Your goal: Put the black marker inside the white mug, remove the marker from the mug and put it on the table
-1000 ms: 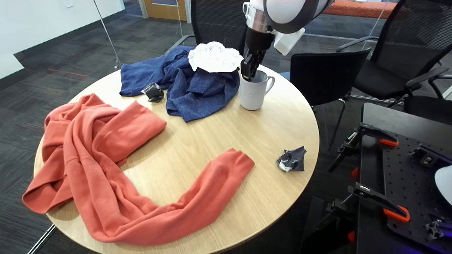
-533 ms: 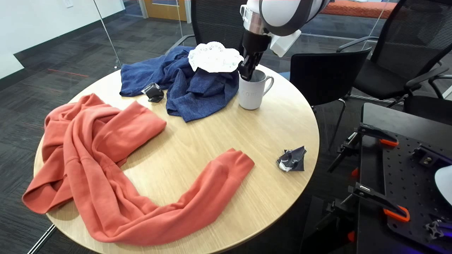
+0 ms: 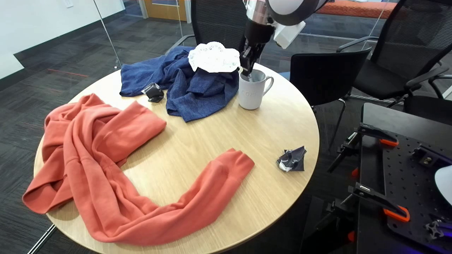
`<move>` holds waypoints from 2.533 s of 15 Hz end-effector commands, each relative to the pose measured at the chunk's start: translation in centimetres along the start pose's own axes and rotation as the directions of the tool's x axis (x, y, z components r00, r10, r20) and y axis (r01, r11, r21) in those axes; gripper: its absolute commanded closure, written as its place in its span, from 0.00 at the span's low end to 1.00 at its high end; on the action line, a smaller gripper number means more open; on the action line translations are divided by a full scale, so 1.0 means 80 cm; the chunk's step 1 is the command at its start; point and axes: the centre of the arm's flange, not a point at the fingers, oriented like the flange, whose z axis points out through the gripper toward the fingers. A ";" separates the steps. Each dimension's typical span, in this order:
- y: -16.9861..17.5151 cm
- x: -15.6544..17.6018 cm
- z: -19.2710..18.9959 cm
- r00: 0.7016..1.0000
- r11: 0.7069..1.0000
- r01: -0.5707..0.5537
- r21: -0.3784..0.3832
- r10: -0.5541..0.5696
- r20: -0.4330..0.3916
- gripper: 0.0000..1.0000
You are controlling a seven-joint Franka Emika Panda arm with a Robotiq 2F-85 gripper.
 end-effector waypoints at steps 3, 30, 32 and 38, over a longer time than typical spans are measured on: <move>-0.001 -0.032 -0.105 0.992 0.999 0.034 -0.031 -0.038 -0.117 0.94; -0.182 -0.013 -0.015 0.888 0.887 0.460 -0.036 -0.460 0.021 0.94; -0.193 -0.010 0.002 0.876 0.877 0.480 -0.022 -0.478 0.063 0.94; -0.227 -0.003 0.035 0.846 0.854 0.520 0.002 -0.515 0.136 0.94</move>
